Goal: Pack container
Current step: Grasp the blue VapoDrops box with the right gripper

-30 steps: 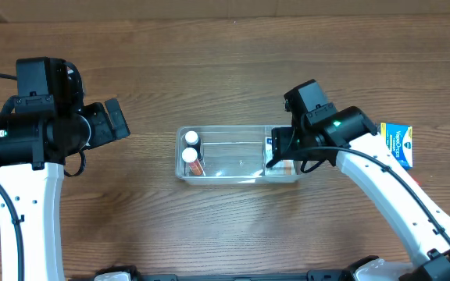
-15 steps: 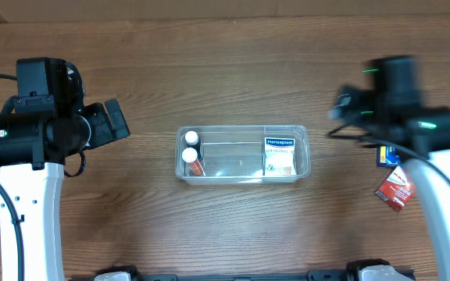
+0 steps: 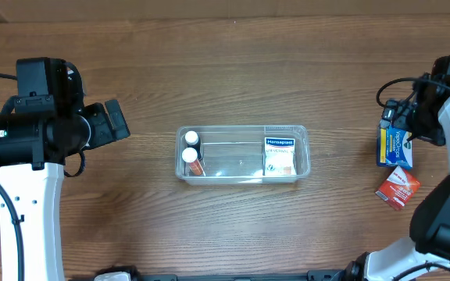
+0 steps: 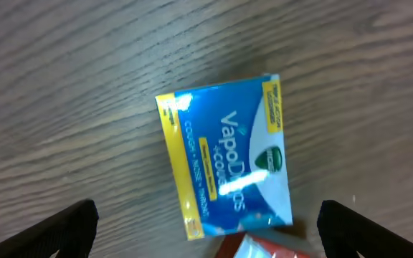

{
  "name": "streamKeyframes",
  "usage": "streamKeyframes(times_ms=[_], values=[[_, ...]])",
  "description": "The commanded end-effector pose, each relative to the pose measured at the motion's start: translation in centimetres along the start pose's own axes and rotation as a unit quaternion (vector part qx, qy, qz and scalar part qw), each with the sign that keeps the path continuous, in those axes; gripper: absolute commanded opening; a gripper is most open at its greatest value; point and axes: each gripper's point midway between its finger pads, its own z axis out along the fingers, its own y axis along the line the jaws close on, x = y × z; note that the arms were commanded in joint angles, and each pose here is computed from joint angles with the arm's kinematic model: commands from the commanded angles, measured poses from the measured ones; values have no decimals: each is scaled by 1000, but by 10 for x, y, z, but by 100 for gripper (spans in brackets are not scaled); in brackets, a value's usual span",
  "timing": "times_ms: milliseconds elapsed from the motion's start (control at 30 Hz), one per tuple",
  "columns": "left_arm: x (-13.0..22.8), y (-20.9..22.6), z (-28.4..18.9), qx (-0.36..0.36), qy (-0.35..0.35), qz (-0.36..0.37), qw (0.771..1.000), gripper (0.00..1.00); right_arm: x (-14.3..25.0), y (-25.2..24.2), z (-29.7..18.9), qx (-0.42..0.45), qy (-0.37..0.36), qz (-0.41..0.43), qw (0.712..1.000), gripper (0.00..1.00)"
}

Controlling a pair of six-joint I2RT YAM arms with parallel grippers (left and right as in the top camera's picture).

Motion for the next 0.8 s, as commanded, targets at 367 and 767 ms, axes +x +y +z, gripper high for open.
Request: streamKeyframes(times_ms=[367,767], values=[[-2,0,3,0,-1,17,1000,100,2,-29,40,-21,23,-51,998,100],[-7,-1,3,2,-10,17,1000,100,18,-7,78,-65,76,-83,992,100]])
